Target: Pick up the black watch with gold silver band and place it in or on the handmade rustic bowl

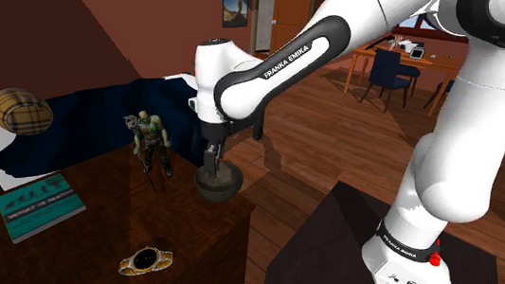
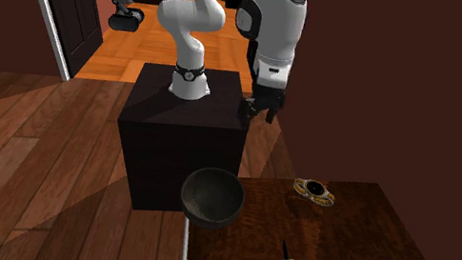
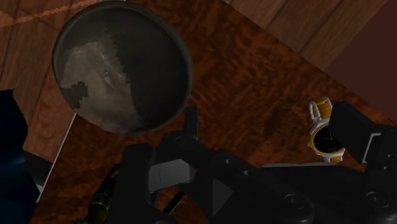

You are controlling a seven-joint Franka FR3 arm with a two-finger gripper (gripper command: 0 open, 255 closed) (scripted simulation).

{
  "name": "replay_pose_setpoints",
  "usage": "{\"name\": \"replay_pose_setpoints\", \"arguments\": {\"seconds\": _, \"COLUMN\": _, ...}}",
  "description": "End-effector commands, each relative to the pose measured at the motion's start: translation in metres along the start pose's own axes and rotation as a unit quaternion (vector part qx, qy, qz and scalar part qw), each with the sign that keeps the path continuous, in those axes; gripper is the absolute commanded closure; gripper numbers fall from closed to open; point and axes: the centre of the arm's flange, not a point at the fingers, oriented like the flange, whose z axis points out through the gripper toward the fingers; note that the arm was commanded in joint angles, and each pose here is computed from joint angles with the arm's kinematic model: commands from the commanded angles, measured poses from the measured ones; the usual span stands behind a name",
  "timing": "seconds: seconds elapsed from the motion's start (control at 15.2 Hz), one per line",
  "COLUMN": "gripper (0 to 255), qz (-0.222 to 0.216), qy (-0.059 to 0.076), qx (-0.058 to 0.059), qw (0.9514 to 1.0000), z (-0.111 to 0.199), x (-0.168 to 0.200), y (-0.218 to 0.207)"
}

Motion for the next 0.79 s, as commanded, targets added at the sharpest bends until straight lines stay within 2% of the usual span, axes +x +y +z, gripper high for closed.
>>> {"name": "replay_pose_setpoints", "arguments": {"seconds": 0.0, "gripper": 0, "qz": -0.017, "qy": 0.0, "qx": 0.002, "qw": 0.9999, "z": 0.019, "x": 0.017, "y": -0.011}}
{"name": "replay_pose_setpoints", "arguments": {"seconds": 0.33, "gripper": 0, "qz": -0.058, "qy": -0.002, "qx": 0.006, "qw": 0.9983, "z": 0.06, "x": 0.058, "y": -0.043}}
{"name": "replay_pose_setpoints", "arguments": {"seconds": 0.73, "gripper": 0, "qz": -0.107, "qy": -0.003, "qx": 0.01, "qw": 0.9942, "z": 0.108, "x": 0.104, "y": -0.085}}
